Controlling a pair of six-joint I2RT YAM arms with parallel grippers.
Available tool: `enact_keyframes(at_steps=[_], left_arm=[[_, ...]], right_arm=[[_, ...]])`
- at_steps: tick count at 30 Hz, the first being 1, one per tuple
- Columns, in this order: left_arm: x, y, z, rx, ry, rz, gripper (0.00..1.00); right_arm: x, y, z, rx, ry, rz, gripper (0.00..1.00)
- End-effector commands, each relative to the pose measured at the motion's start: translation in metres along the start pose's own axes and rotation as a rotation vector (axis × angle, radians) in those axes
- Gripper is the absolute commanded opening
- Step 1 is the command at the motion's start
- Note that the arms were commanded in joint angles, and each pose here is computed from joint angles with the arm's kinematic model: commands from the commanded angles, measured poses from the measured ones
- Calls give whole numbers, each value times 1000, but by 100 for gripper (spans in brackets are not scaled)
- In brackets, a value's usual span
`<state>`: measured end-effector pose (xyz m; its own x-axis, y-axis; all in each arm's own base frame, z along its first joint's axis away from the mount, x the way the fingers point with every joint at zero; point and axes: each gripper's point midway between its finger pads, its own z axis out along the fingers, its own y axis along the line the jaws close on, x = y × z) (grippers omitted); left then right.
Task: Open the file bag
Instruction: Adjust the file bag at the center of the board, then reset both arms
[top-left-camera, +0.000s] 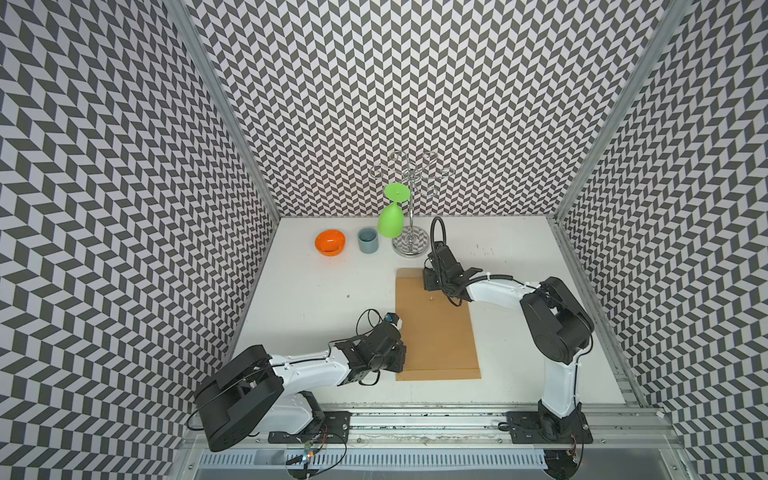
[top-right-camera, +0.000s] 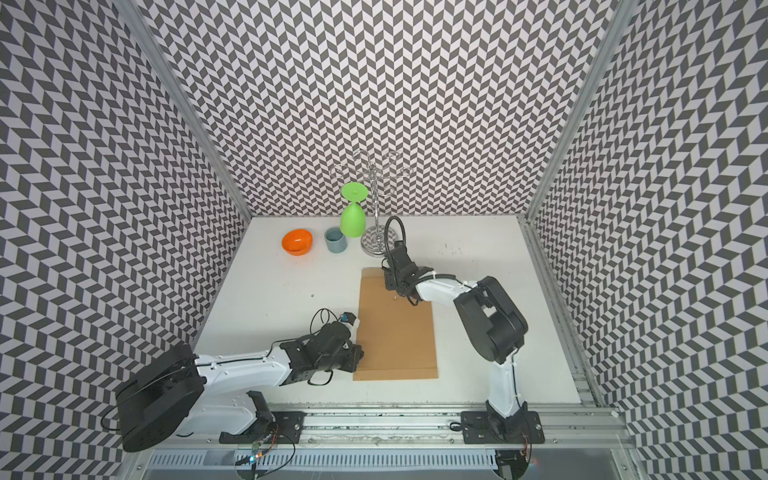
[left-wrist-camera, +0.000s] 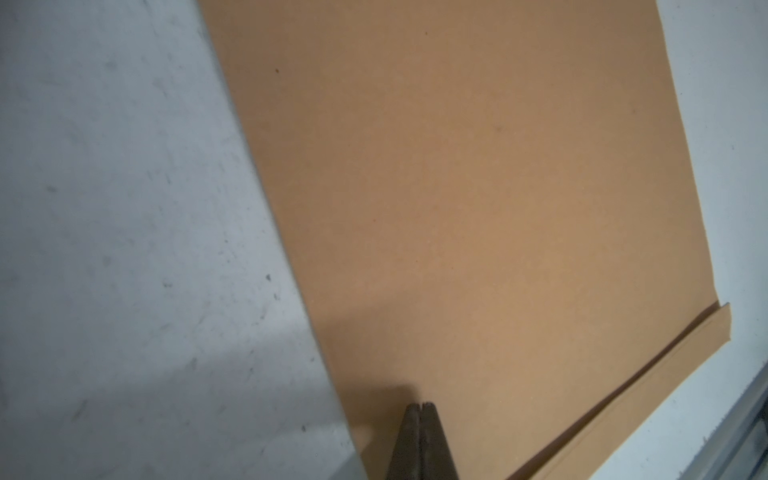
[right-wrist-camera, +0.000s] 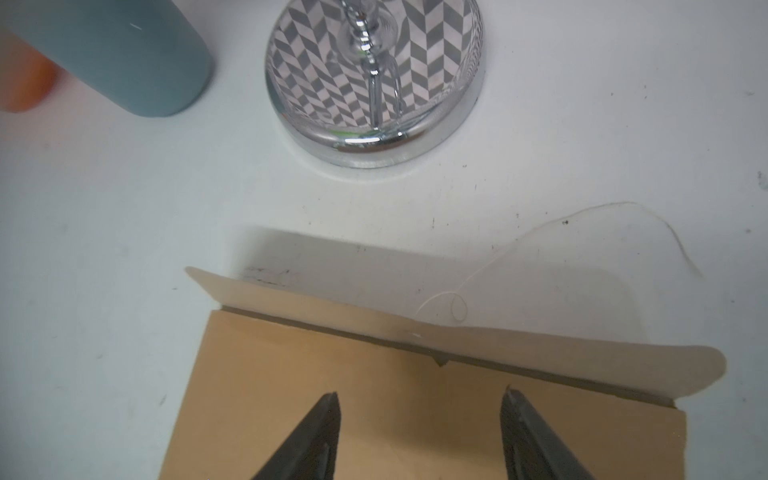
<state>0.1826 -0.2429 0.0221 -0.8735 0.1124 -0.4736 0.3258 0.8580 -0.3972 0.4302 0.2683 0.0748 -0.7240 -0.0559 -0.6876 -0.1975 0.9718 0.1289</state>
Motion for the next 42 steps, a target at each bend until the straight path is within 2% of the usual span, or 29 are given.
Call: enact_keyframes(at_steps=[1, 8, 16, 17, 20, 23, 26, 29, 31, 33, 35, 37, 39, 41, 42], left_arm=[[4, 13, -2, -59, 18, 3, 0], [1, 15, -5, -68, 13, 1, 0], [-18, -6, -16, -2, -27, 2, 0], [-22, -10, -19, 10, -36, 2, 3], [-36, -25, -32, 56, -79, -5, 21], [-58, -45, -55, 117, -143, -3, 34], [-97, -69, -97, 166, -272, 33, 44], [-148, -77, -162, 126, -513, 73, 60], [-179, -70, -208, 51, -690, 83, 69], [-203, -46, -250, -100, -895, 52, 80], [-214, -20, -277, -236, -1075, 7, 95], [-213, 8, -289, -362, -1235, -30, 98], [-207, 29, -292, -446, -1364, 46, 100], [-208, 56, -279, -511, -1379, 92, 100], [-210, 81, -266, -568, -1333, 66, 100]], right_arm=[[-20, 12, -21, -69, -82, 37, 64], [-24, 9, -51, -105, -130, 66, 63], [-34, -12, -118, -128, -292, 125, 63], [-34, -15, -128, -136, -316, 126, 63], [-29, -28, -153, -136, -394, 125, 63], [-26, -49, -183, -108, -485, 159, 65], [-27, -71, -222, -87, -601, 222, 69], [-26, -87, -261, -111, -752, 254, 84], [-25, -99, -286, -113, -873, 272, 98], [-10, -111, -293, -90, -900, 279, 99], [-1, -142, -307, 1, -1002, 399, 99], [10, -173, -314, 133, -1037, 525, 99], [23, -185, -301, 258, -1004, 464, 100], [30, -193, -284, 361, -949, 409, 99], [31, -196, -272, 410, -909, 375, 99]])
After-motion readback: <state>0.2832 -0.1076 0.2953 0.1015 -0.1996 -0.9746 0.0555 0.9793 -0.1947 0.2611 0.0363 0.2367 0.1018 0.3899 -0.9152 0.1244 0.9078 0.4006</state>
